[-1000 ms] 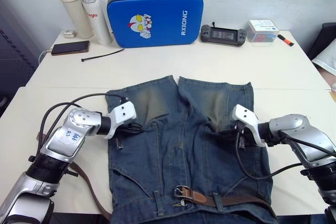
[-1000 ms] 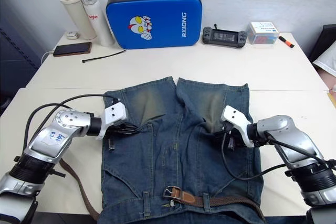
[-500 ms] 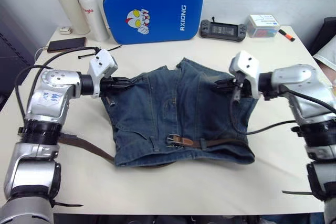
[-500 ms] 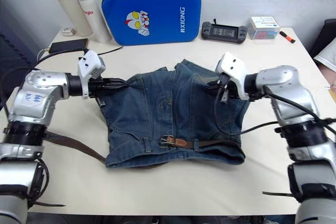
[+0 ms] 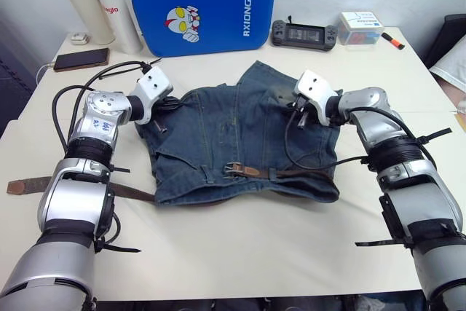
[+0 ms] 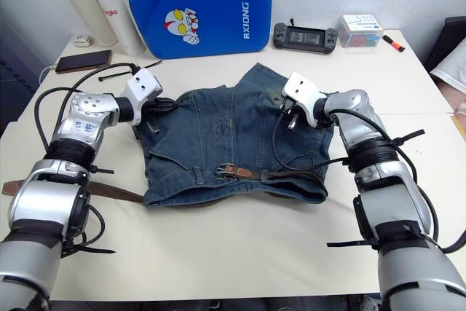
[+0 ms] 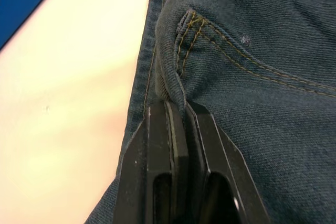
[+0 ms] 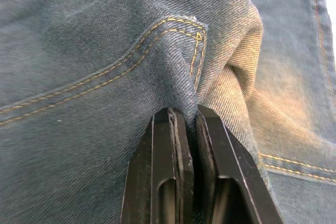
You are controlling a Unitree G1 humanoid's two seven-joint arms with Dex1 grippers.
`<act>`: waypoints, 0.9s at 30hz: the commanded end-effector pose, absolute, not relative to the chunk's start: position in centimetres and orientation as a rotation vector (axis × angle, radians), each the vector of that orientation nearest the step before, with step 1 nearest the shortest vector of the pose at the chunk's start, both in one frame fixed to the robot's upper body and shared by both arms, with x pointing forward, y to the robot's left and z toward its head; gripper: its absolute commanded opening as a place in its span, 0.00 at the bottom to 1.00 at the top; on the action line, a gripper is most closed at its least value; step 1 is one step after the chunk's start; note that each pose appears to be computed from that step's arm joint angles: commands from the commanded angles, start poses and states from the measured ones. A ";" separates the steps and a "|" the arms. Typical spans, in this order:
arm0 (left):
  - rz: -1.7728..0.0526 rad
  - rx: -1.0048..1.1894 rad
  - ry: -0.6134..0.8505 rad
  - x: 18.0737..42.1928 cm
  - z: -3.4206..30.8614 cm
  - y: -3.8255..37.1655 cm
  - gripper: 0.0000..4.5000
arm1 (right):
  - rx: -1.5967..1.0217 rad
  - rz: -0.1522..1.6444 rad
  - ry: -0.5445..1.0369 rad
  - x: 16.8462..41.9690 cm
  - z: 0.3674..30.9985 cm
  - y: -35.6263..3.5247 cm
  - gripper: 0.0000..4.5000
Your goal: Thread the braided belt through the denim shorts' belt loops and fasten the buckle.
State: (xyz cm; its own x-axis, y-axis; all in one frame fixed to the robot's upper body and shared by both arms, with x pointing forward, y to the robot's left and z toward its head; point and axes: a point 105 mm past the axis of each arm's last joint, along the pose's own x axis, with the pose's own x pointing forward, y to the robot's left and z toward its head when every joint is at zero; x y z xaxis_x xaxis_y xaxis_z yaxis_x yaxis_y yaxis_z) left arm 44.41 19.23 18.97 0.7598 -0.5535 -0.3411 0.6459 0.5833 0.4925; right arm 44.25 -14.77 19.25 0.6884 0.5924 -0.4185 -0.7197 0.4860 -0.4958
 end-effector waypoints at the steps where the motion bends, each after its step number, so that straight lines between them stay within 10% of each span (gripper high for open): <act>1: -0.668 0.655 0.146 44.8 19.1 19.4 0.02 | -0.699 0.713 0.166 45.2 20.6 -16.2 0.00; 4: -0.707 0.624 0.187 44.5 17.7 18.9 0.02 | -0.650 0.744 0.205 45.1 19.5 -16.0 0.00; 14: -0.744 0.498 0.145 43.7 20.6 19.9 0.99 | -0.542 0.837 0.189 44.0 22.2 -16.4 1.00; 27: -0.756 0.227 0.230 34.6 26.0 23.2 1.00 | -0.551 1.368 0.132 33.1 25.2 -12.5 1.00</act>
